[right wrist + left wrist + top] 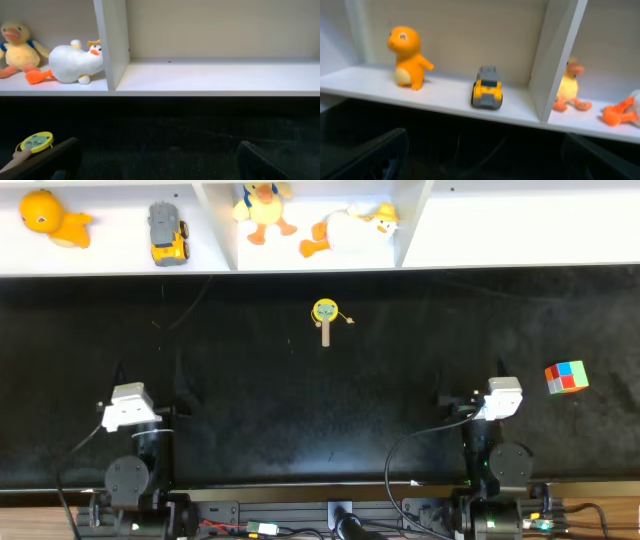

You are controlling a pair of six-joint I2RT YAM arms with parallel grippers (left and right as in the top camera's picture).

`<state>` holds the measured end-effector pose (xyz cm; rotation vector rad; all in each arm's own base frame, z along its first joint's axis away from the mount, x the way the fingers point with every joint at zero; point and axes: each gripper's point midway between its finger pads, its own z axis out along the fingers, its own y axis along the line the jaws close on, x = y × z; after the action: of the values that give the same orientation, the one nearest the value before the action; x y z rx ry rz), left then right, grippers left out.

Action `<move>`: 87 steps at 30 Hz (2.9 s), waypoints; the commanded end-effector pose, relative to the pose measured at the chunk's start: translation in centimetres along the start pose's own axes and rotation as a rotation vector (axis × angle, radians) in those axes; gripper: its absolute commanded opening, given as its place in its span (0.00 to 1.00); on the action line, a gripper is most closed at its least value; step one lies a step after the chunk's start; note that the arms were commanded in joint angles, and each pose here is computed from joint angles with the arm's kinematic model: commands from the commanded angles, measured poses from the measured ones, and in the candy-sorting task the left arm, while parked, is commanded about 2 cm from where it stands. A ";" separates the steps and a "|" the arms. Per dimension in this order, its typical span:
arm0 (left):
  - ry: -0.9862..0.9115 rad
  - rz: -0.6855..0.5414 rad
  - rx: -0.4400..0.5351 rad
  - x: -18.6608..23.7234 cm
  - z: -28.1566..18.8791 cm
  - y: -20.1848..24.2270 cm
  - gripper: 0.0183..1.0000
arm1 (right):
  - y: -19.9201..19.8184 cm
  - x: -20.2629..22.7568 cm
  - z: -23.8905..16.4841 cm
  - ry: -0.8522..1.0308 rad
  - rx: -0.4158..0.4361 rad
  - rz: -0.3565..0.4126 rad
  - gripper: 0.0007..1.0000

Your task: Store Toys

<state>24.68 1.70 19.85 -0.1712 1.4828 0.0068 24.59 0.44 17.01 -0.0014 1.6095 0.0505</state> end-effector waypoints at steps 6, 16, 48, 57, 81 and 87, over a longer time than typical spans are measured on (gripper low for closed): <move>0.094 0.036 -0.045 2.7 -0.4 1.0 1.00 | 0.1 -0.1 0.0 -0.009 -0.004 0.003 1.00; 0.139 0.047 -0.038 3.8 -0.5 0.9 1.00 | 0.1 -0.1 0.0 -0.009 -0.004 0.003 1.00; 0.138 0.046 -0.038 3.7 -0.5 0.9 1.00 | 0.1 -0.1 0.0 -0.009 -0.004 0.003 0.99; 0.138 0.047 -0.038 3.7 -0.5 0.9 1.00 | 0.1 -0.1 0.0 -0.009 -0.004 0.003 1.00; 0.138 0.046 -0.038 3.7 -0.5 0.9 1.00 | 0.8 -3.1 0.4 0.094 0.144 0.009 1.00; 0.138 0.046 -0.038 3.7 -0.5 0.9 1.00 | 3.5 -3.9 0.5 0.238 0.114 -0.038 1.00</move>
<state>24.48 2.00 15.94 -0.1810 1.6290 0.0392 25.10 4.04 19.16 -0.0185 1.8508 -0.0395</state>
